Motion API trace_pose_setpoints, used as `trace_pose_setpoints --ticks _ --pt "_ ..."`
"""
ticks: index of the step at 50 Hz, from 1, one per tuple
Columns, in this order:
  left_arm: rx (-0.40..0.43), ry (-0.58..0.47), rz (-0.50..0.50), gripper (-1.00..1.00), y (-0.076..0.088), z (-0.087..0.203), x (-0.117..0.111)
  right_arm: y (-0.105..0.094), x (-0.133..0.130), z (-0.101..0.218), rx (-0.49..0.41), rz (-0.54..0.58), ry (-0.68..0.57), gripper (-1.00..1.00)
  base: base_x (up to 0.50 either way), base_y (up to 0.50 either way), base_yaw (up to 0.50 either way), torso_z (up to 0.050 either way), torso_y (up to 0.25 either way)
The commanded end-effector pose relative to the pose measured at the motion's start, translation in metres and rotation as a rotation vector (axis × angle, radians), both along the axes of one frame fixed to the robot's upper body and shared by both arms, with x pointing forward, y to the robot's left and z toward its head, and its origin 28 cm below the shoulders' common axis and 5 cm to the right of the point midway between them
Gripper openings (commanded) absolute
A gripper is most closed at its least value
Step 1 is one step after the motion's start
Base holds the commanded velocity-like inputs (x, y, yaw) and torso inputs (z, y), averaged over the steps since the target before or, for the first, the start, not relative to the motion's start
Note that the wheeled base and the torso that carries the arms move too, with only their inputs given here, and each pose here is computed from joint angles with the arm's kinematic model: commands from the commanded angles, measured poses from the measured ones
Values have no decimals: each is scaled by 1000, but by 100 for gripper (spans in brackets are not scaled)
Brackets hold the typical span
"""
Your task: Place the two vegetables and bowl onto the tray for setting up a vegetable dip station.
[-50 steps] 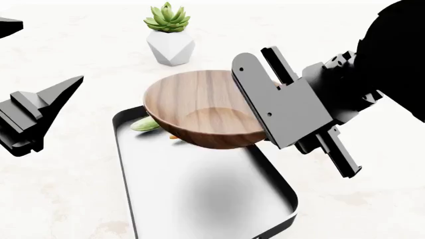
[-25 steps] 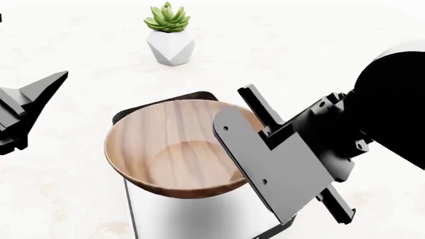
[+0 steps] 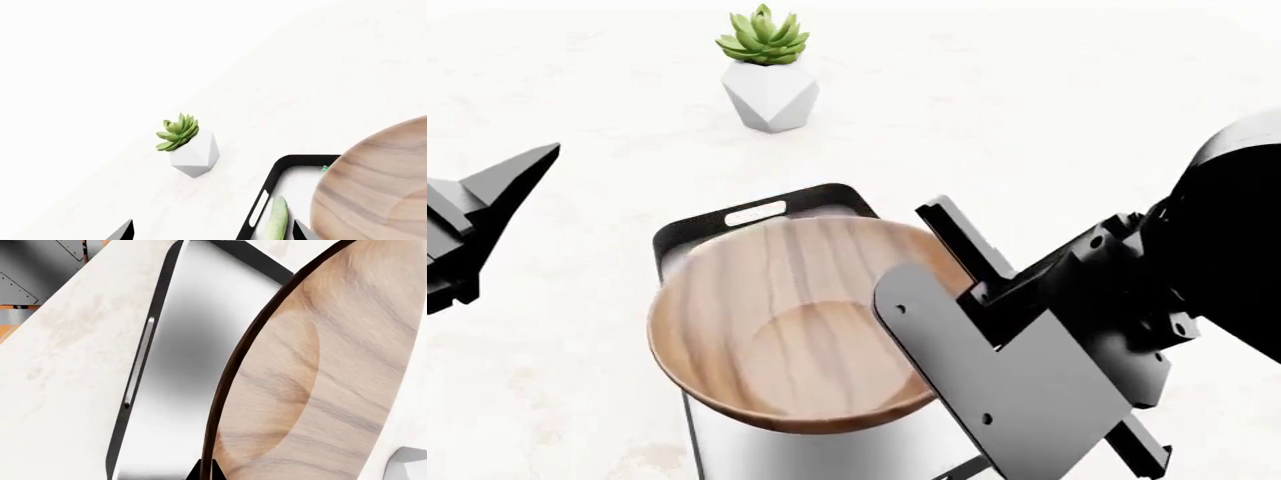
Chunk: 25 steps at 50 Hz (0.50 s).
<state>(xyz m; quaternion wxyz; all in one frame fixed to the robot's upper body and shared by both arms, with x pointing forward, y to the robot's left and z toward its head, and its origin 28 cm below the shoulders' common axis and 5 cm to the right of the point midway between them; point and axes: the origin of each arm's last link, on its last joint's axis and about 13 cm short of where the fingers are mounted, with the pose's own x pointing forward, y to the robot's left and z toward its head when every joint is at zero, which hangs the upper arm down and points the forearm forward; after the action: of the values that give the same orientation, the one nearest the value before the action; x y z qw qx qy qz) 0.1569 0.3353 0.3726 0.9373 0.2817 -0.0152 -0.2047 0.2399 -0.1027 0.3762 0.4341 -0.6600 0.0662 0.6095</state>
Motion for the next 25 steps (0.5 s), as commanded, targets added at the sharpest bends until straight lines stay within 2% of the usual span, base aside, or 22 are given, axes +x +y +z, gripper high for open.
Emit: trace_pose_setpoints --ticks 1,25 --pt "-5 1 0 100 0 -1 0 -4 0 0 -15 -12 -32 -100 0 0 0 0 0" --pt "-10 0 0 100 0 -3 0 -4 -4 -15 -27 -13 0 -100 0 0 0 0 0"
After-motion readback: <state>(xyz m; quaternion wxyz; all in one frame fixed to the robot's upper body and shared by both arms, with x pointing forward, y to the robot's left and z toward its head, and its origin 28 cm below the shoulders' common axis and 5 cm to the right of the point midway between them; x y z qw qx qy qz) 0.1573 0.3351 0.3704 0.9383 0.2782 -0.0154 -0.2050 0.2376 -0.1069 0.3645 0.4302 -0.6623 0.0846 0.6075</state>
